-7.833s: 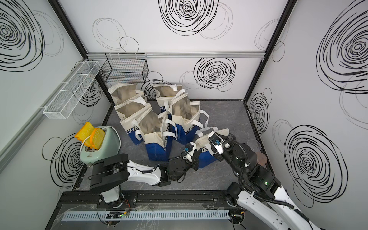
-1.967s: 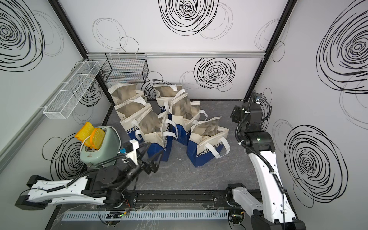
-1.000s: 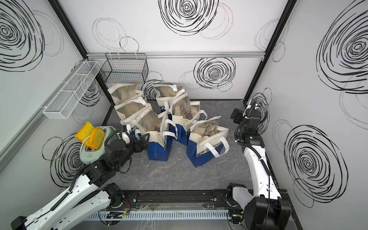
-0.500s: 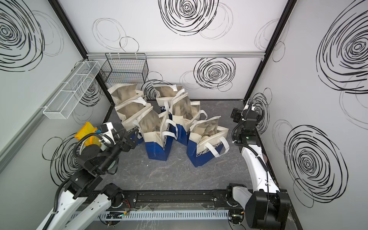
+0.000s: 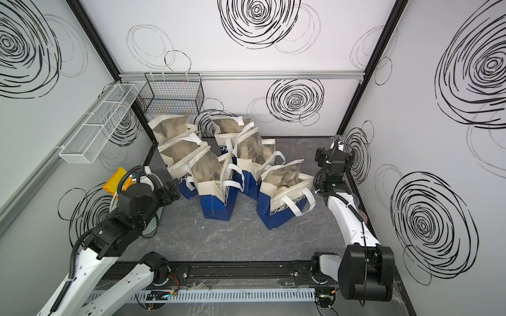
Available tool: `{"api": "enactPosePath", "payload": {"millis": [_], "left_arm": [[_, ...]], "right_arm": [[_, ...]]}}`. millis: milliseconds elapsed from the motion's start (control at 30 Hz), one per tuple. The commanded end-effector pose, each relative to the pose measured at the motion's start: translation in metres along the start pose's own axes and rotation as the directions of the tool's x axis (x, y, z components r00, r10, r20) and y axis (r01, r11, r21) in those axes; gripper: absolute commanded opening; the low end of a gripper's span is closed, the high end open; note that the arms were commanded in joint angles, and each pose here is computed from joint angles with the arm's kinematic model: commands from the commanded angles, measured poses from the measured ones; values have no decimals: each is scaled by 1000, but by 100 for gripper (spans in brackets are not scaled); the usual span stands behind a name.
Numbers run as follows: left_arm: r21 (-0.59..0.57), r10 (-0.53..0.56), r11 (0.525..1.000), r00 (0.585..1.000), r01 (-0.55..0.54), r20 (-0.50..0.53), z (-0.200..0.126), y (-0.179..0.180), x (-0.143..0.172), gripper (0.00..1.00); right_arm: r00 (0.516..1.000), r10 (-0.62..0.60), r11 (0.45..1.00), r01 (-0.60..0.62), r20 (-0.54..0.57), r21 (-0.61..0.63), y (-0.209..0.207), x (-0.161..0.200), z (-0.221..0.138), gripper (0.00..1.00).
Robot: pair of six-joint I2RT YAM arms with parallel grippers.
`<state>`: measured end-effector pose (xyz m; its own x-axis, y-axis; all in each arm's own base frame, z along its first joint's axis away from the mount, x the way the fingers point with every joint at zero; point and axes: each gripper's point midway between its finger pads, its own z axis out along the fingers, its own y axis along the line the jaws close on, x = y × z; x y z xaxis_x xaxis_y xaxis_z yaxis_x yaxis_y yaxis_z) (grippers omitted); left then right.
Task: Open the takeout bag
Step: Reset both arms
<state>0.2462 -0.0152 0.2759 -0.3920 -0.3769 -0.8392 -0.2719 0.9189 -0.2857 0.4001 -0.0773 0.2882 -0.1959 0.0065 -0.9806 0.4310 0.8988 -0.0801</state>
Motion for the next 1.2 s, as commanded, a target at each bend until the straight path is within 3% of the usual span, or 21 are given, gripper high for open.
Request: {"api": "enactPosePath", "payload": {"millis": [0,200,333,500,633,967,1167], "left_arm": [[-129,-113,985,993,117,36,-2,32,-10,99],[-218,-135,968,990,124,-35,4,60,-3,98],[-92,-117,990,988,107,-105,33,50,11,98],[71,-93,994,990,86,107,56,37,-5,98],[28,-105,994,955,101,277,60,57,-8,98],[61,9,997,906,-38,423,79,51,-12,98],[57,47,995,883,-83,467,93,50,-10,98]], "right_arm": [[999,-4,999,3,43,33,-2,-12,0,97],[999,-12,999,11,38,32,3,-7,5,97],[999,-6,1000,5,42,15,7,-2,7,97],[999,-22,995,26,48,-93,24,6,9,97],[1000,0,991,1,9,-136,26,23,8,97],[991,107,986,-115,-76,-120,1,68,8,98],[981,156,968,-175,-117,-179,3,84,18,98]]}}
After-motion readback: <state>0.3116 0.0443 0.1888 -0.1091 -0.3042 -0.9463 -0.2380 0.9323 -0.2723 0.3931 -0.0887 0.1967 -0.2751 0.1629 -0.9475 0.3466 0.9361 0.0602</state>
